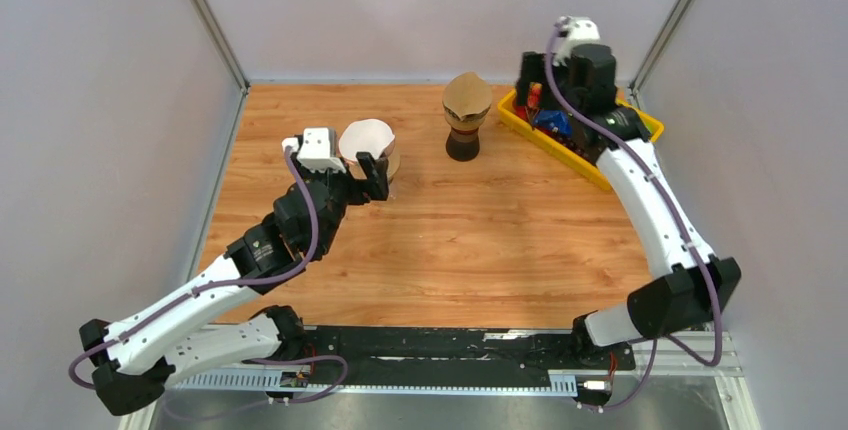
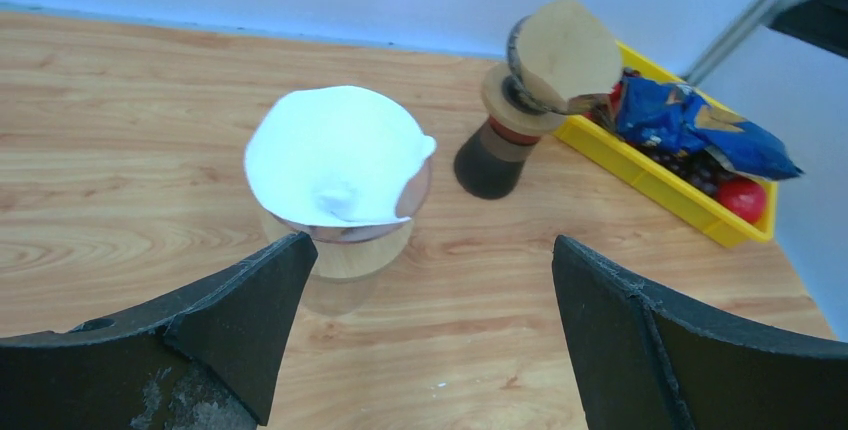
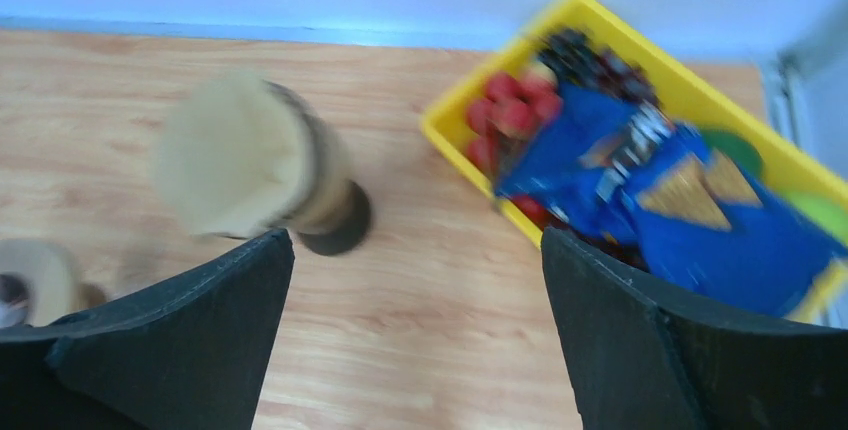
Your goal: Place the coffee filter in the dripper
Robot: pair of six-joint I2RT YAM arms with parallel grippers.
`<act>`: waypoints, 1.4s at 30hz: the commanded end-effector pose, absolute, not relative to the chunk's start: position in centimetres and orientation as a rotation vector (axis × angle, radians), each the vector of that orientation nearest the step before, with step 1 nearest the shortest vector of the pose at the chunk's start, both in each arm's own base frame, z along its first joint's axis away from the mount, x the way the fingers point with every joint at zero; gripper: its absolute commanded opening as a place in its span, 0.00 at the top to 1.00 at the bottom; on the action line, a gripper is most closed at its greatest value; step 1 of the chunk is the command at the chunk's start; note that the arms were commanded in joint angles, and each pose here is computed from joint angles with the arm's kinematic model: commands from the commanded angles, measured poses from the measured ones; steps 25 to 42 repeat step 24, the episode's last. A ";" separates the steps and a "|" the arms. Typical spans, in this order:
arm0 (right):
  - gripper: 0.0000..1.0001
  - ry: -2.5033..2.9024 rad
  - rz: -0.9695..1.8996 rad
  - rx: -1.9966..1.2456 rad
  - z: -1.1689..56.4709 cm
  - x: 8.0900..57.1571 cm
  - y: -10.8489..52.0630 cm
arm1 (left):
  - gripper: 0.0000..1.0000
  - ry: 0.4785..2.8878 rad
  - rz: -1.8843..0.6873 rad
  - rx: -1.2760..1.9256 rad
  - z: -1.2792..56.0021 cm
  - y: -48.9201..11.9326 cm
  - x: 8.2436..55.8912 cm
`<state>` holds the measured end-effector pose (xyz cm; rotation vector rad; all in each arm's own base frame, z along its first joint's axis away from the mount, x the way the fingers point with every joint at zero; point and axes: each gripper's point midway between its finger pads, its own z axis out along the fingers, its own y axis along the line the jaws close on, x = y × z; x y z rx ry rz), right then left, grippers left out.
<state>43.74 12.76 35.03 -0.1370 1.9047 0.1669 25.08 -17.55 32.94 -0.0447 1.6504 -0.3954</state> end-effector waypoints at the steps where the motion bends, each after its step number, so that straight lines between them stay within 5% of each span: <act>1: 0.00 1.803 0.223 0.147 34.3 42.5 6.5 | 0.00 1.692 -0.323 -0.112 32.9 -15.2 26.6; 8: 0.00 1.730 0.104 0.452 29.3 37.4 -0.9 | 0.00 1.724 -0.229 -0.321 31.0 -8.8 29.2; 18: 0.00 1.548 0.026 0.544 28.1 34.3 -3.4 | 0.00 1.721 -0.072 -0.706 25.3 1.1 30.2; 42: 0.00 1.515 0.028 0.519 28.1 34.2 -3.4 | 0.00 1.757 -0.067 -0.777 22.3 2.9 30.3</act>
